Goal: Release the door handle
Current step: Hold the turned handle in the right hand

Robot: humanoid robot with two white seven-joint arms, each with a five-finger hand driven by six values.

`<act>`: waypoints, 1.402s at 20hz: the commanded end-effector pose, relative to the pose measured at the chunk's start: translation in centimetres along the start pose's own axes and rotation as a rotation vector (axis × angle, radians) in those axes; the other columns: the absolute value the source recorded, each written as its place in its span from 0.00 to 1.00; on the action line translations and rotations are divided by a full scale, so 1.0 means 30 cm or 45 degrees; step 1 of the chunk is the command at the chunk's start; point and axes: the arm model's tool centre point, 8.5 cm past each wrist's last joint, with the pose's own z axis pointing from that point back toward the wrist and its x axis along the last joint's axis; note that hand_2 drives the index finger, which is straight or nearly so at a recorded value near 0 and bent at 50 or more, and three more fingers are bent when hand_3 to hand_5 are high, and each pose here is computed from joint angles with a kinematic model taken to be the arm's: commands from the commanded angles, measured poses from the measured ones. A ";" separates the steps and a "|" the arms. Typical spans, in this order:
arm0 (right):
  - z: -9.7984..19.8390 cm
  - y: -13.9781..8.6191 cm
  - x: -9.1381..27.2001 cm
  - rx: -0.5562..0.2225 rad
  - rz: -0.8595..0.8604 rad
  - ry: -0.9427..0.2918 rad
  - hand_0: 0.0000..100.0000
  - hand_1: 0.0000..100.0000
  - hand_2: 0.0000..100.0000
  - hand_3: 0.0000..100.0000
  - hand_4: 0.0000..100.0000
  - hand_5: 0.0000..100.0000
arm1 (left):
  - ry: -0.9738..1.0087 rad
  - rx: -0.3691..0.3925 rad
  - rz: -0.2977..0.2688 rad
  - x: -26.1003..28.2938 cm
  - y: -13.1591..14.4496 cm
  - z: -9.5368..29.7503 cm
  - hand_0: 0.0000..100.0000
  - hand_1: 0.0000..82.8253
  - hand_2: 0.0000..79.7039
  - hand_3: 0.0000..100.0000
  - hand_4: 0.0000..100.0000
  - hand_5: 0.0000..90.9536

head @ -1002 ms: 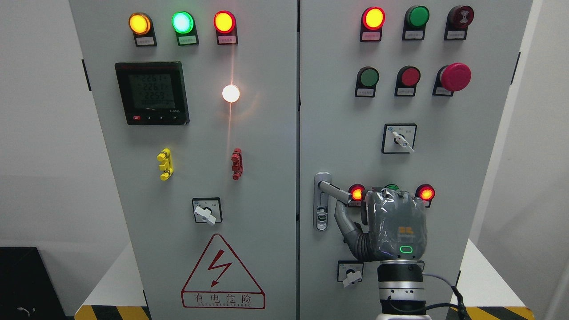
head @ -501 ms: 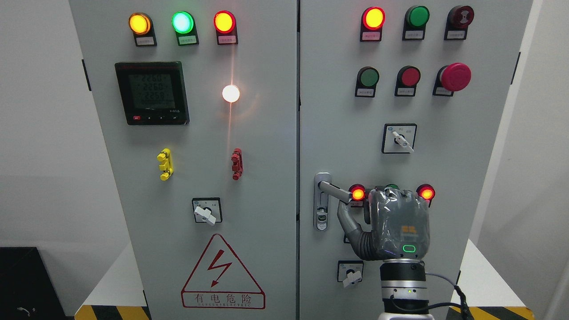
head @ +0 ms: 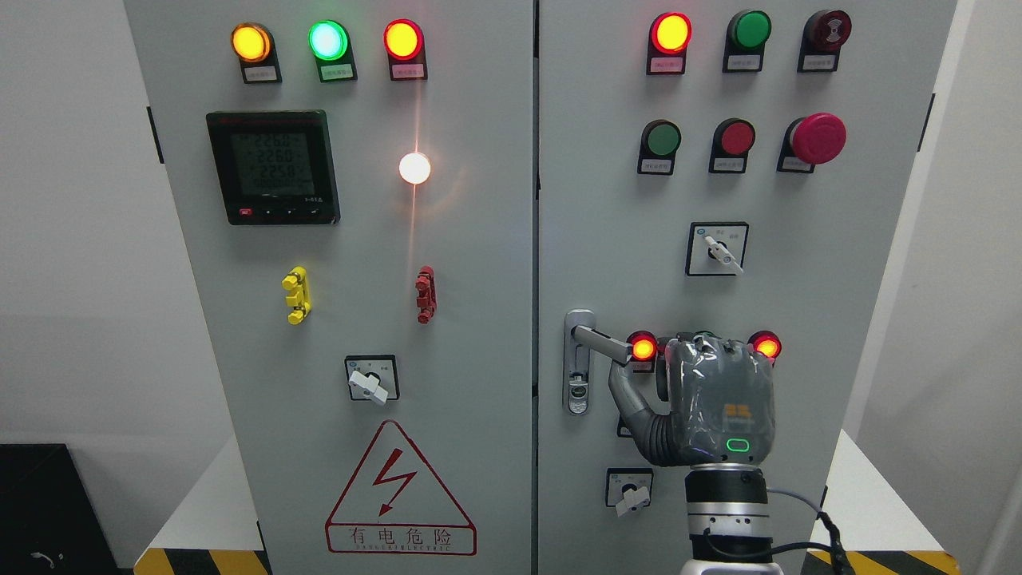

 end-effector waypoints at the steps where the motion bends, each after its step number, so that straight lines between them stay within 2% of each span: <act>1: -0.001 -0.001 -0.002 -0.001 -0.001 0.000 0.53 0.34 1.00 1.00 1.00 1.00 | -0.001 -0.001 0.000 0.000 0.000 0.000 0.12 0.67 0.00 0.00 0.00 0.00; 28: -0.001 -0.004 -0.002 0.000 -0.008 0.001 0.55 0.28 1.00 1.00 1.00 1.00 | 0.001 -0.001 0.000 0.000 0.000 0.000 0.12 0.67 0.00 0.00 0.00 0.00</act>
